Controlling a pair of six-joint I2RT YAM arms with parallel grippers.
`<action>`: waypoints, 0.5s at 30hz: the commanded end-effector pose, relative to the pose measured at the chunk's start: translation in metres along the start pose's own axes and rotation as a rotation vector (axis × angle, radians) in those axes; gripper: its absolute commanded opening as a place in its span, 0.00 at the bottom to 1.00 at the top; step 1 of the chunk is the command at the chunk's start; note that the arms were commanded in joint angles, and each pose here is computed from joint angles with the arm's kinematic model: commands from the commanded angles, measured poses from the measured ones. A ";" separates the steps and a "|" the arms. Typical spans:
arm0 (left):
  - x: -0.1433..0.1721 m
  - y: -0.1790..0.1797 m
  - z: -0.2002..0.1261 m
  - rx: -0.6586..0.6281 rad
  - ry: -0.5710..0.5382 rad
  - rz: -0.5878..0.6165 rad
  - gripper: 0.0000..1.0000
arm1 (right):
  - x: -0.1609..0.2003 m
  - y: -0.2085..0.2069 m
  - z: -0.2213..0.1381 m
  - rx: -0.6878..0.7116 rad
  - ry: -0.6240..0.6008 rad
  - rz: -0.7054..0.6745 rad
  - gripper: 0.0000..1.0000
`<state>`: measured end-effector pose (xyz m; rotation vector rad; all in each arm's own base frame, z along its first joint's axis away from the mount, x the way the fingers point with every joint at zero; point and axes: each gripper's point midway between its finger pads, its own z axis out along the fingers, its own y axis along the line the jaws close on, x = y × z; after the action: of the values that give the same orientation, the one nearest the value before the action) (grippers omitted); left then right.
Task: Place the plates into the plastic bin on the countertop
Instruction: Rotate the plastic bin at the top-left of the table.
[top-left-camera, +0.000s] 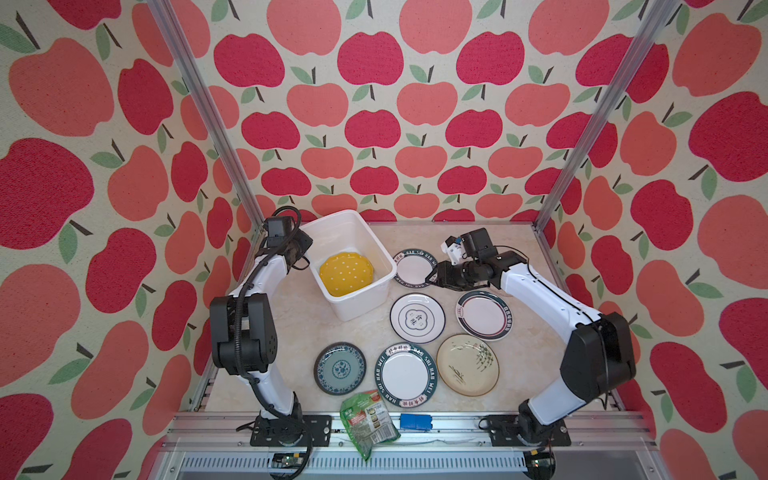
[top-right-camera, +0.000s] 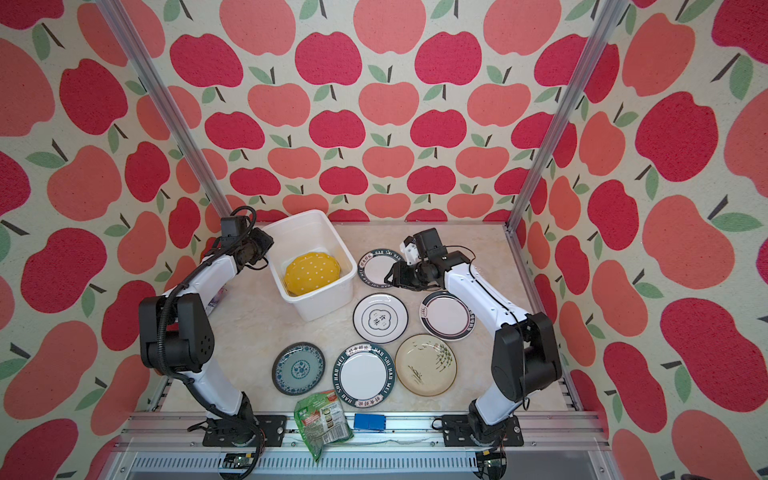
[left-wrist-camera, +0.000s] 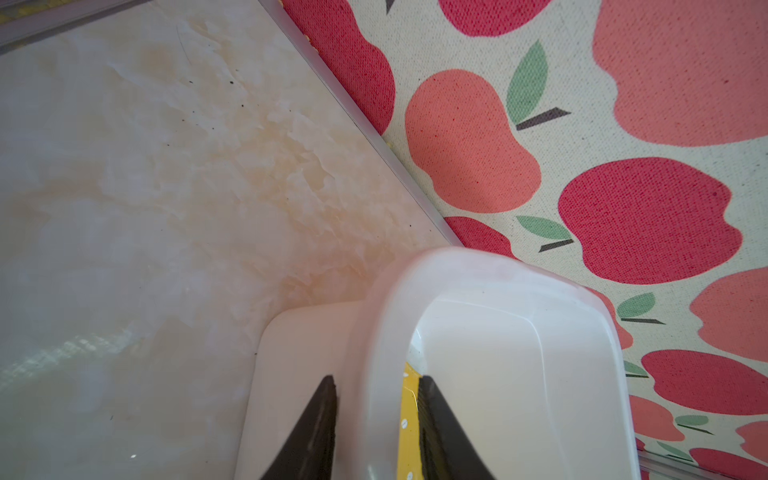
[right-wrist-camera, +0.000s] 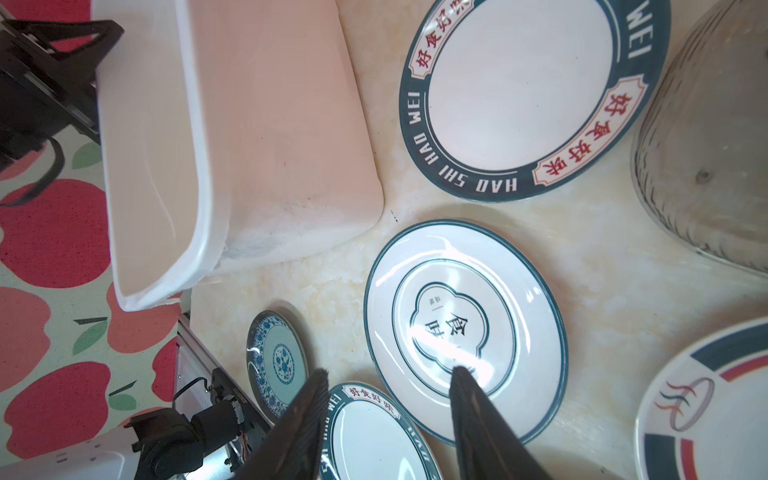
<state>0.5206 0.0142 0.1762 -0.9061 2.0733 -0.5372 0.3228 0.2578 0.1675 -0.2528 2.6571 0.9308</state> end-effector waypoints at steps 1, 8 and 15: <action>-0.001 -0.018 0.004 0.038 0.022 0.011 0.49 | 0.025 -0.016 0.004 0.031 0.055 0.019 0.51; 0.012 -0.012 -0.018 0.047 0.011 0.035 0.69 | 0.052 -0.049 0.024 0.105 0.124 0.061 0.51; 0.031 -0.012 -0.038 0.068 0.036 0.102 0.78 | 0.061 -0.066 0.038 0.106 0.138 0.124 0.51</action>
<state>0.4910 -0.0067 0.1832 -0.8231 2.0979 -0.5684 0.2893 0.2296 0.0903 -0.1721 2.8542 0.8306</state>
